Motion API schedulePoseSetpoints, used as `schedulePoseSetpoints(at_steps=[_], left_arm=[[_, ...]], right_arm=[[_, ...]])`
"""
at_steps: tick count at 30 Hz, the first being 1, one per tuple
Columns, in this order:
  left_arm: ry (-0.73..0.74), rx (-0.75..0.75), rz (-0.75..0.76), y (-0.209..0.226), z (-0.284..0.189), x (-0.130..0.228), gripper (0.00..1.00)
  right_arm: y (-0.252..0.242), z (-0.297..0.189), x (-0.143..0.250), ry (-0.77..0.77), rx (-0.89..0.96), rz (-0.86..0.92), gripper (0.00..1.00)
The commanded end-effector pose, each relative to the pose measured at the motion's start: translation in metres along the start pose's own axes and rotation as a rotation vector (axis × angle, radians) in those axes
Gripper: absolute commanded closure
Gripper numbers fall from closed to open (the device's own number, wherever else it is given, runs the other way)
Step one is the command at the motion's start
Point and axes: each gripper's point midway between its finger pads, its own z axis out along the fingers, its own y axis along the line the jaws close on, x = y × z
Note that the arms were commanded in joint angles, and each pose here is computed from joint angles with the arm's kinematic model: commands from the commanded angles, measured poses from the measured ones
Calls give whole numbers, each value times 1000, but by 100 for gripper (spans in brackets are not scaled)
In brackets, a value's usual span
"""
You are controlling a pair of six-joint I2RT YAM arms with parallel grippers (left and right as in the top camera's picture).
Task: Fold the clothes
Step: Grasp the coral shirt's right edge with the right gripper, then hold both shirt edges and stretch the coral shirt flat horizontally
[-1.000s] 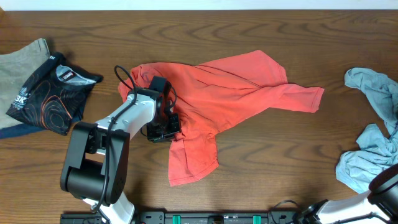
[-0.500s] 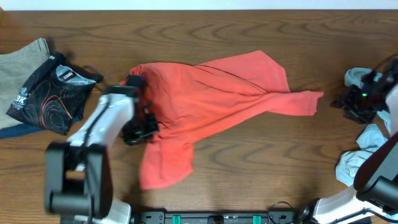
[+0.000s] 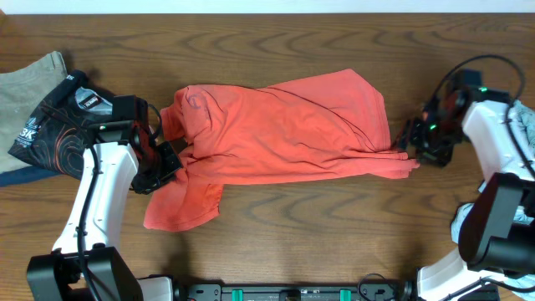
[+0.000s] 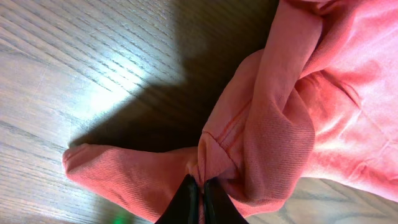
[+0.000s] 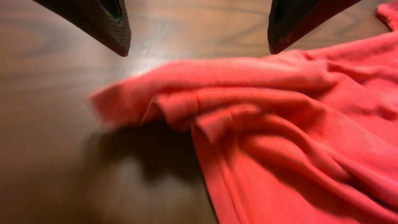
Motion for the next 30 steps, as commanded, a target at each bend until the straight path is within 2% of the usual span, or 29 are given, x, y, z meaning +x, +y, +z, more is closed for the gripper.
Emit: schedulePoseSetpoints(at_steps=[1, 4, 9, 14, 20, 24, 30], left_arm=[[8, -7, -9, 2, 1, 3, 94], [8, -7, -9, 2, 1, 3, 94], [6, -6, -10, 2, 1, 2, 94], [10, -8, -10, 2, 1, 3, 94], [10, -8, -10, 2, 1, 3, 94], [10, -8, -10, 2, 1, 3, 94], [10, -8, -10, 2, 1, 3, 94]], right_arm=[[-15, 16, 16, 46, 83, 120, 30], [-21, 27, 28, 78, 95, 130, 30], [-21, 44, 10, -17, 64, 129, 30], [-10, 45, 0, -52, 2, 115, 31], [9, 44, 4, -19, -109, 99, 31], [11, 44, -1, -40, -116, 92, 31], [3, 44, -12, -90, -65, 92, 40]])
